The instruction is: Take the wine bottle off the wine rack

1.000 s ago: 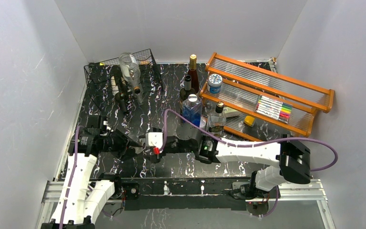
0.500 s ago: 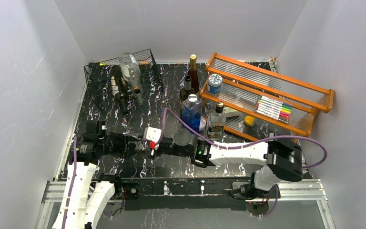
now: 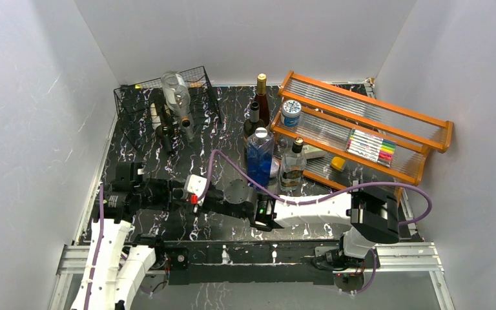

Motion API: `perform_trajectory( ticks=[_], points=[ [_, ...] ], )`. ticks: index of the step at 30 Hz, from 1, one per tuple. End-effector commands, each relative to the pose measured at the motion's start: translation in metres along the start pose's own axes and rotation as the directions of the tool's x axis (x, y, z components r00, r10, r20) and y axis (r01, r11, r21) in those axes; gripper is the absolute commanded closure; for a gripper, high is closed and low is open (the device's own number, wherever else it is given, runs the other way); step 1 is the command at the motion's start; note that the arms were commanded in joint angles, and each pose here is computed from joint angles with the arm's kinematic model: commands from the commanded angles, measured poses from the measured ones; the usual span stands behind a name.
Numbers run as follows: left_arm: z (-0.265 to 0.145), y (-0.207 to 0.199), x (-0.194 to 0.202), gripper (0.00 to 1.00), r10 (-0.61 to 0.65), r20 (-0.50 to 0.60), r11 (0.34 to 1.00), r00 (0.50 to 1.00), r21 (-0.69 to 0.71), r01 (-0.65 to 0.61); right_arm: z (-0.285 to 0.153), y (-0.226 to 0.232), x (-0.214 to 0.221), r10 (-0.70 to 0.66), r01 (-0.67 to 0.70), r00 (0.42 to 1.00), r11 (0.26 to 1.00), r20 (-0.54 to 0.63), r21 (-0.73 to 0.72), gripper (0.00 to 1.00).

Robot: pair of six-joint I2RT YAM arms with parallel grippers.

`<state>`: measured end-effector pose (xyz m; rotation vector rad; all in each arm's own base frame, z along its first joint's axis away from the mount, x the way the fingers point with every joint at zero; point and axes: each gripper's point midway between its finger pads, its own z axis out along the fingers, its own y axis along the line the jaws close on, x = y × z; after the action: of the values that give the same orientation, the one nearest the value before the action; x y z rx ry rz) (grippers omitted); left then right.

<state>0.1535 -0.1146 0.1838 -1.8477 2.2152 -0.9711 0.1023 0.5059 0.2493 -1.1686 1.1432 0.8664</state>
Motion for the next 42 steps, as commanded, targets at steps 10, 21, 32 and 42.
perform_trajectory(
  ticks=[10, 21, 32, 42],
  points=[
    [-0.01, 0.002, 0.016, 1.0, -0.043, -0.077, 0.999, 0.996, 0.002, 0.043, 0.021, -0.019, -0.041, -0.034, 0.021, 0.994, 0.993, 0.102, 0.12, 0.4],
    [-0.014, -0.001, 0.017, 0.9, -0.052, -0.072, 0.998, 0.996, 0.03, 0.055, 0.02, -0.02, -0.035, -0.025, 0.015, 0.997, 0.991, 0.07, 0.135, 0.69],
    [-0.012, -0.006, 0.013, 0.02, -0.023, -0.054, 0.998, 0.998, 0.063, 0.027, 0.005, -0.028, -0.051, 0.016, -0.033, 0.995, 0.986, 0.103, 0.164, 1.0],
    [-0.048, -0.02, -0.036, 0.02, 0.283, 0.324, 0.951, 0.902, 0.028, -0.309, -0.02, -0.043, -0.068, 0.057, -0.072, 0.996, 0.974, 0.075, 0.214, 1.0]
  ],
)
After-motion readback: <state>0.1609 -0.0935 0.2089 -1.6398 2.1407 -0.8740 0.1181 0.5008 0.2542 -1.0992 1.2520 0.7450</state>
